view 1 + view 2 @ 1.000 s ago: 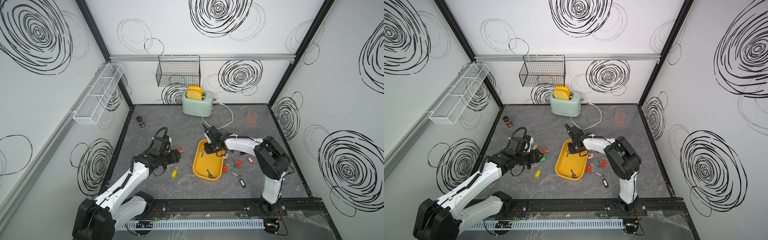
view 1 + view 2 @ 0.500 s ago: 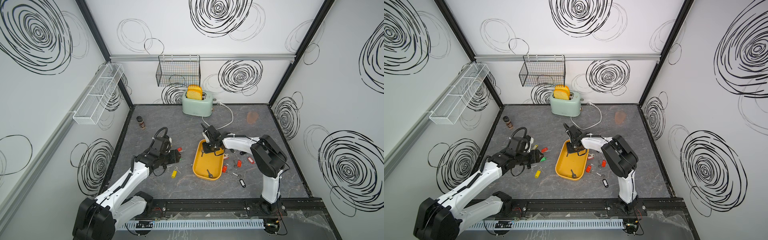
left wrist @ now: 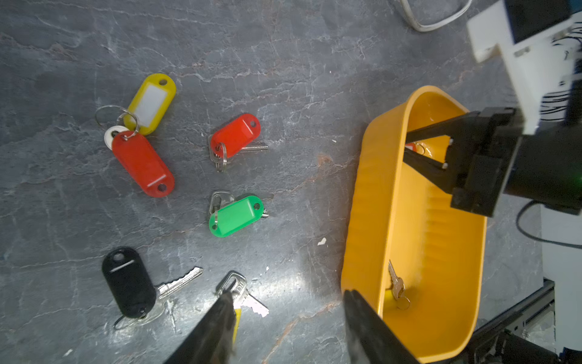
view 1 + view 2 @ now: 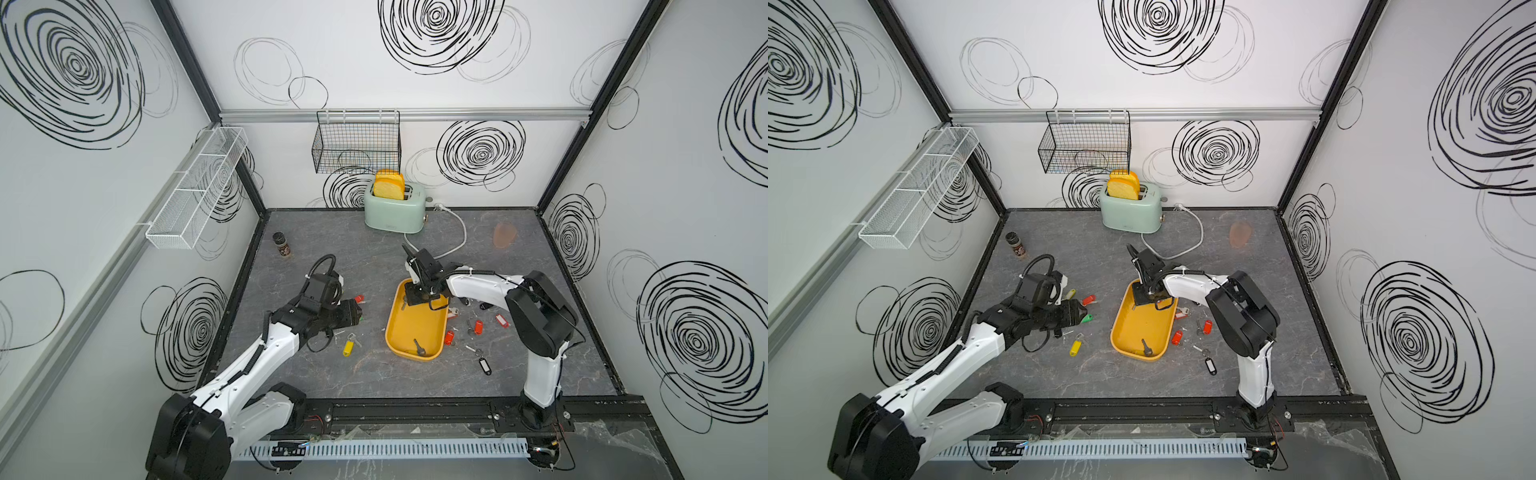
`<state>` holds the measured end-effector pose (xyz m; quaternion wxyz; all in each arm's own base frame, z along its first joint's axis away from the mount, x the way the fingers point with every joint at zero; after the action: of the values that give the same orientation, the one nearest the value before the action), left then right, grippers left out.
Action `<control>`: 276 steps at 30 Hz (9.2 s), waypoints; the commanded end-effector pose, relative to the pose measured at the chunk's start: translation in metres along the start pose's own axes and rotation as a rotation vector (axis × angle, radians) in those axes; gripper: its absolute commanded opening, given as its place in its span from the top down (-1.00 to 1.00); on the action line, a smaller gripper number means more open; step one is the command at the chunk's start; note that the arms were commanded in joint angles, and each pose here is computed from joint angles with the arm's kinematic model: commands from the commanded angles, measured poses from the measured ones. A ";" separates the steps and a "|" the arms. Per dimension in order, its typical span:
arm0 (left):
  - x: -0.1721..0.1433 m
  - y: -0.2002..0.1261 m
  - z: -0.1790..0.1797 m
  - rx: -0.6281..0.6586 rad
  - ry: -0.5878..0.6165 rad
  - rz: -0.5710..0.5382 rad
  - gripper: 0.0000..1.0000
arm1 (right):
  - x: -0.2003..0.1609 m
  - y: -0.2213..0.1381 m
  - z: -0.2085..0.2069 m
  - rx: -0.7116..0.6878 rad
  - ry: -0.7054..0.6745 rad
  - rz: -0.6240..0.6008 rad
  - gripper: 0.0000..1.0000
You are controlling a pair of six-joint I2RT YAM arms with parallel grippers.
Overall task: Take the keys out of the storage box
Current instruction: Pick up the key from the storage box, then place the key at the center of the board, then pick up the key from the storage box, then place the key at the center of the board, then adjust the storage box at the center of the board.
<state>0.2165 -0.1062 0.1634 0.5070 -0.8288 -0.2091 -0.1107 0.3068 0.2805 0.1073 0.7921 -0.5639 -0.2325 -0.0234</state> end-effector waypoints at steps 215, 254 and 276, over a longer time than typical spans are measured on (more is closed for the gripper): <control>0.045 0.095 -0.057 0.320 0.384 -0.024 0.40 | -0.047 -0.139 -0.094 0.150 0.242 -0.334 0.55; -0.065 0.053 -0.064 -0.094 0.293 0.329 -0.45 | -0.007 -0.056 -0.082 0.090 0.021 -0.014 0.17; 0.000 0.083 -0.055 0.148 0.394 0.233 0.66 | -0.045 -0.079 -0.089 0.059 0.121 0.007 0.90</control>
<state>0.2431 -0.1896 0.1180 0.5891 -0.7889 -0.0127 -0.1743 0.2865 0.1625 0.1331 0.8124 -0.5469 -0.1938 -0.0575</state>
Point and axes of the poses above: each gripper's point midway between its finger pads, its own y axis out along the fingers, its own z axis along the line the jaws close on, x = y × z, the point moved 7 cm from there along -y, back along the fingers, and after that the axes turned 1 degree about -y, right-handed, at the moved point
